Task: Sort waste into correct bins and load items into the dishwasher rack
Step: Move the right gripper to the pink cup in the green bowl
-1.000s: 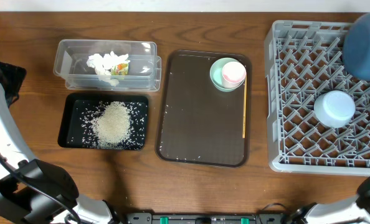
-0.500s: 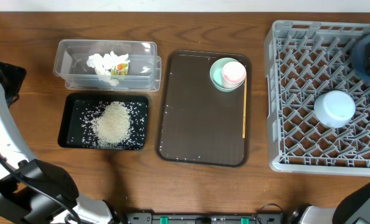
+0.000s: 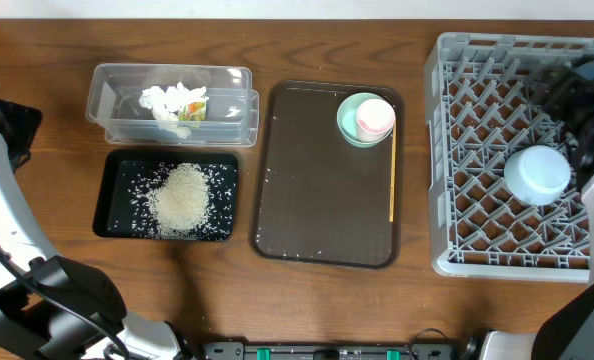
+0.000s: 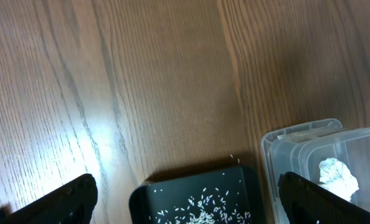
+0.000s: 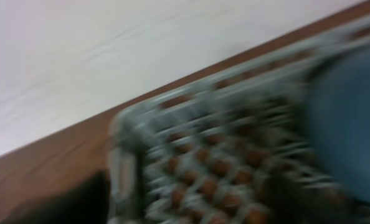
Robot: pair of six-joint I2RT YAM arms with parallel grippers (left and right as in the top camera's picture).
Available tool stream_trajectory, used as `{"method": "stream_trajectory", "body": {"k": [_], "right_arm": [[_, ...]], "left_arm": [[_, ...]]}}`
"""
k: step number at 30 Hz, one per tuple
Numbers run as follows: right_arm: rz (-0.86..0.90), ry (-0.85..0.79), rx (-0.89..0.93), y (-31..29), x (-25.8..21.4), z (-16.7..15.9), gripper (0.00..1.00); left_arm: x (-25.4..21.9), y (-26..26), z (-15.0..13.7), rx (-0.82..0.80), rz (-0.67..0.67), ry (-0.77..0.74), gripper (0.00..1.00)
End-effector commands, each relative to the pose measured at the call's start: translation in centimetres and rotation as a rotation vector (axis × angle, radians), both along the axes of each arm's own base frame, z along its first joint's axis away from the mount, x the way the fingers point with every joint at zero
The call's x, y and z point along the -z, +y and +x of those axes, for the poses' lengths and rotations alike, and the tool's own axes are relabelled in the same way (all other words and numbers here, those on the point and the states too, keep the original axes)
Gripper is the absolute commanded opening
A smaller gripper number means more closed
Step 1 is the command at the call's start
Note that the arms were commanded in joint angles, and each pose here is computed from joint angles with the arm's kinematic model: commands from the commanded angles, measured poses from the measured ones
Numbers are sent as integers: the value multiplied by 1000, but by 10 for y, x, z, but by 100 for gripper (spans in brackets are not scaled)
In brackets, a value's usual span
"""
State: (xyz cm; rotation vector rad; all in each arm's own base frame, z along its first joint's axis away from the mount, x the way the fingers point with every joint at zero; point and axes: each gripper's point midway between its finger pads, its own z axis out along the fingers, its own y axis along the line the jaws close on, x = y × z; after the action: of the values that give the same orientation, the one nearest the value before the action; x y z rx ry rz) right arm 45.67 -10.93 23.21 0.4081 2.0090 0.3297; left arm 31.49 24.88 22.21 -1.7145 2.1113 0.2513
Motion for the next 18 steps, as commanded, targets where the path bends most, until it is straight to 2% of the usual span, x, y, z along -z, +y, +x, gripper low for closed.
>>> {"method": "stream_trajectory", "body": {"k": [1,2,4,7,11,18], "right_arm": [[156,-127,-425,86,-38,-14,99],[201,-169,-556,107,-50,-23,99],[229,-227,-700,132,-65,-33,99],[264,-185,-700,155,-61,-29,99],[196,-75,-654,201,-33,-22,99],[-219,65,-369,258,17,-16,98]], "left_arm": [[1,2,-1,-4,2,9,95],[1,2,-1,-4,2,9,95],[1,2,-1,-4,2,9,95],[1,2,-1,-4,2,8,95],[1,2,-1,-4,2,9,95],[1,2,-1,-4,2,8,95]]}}
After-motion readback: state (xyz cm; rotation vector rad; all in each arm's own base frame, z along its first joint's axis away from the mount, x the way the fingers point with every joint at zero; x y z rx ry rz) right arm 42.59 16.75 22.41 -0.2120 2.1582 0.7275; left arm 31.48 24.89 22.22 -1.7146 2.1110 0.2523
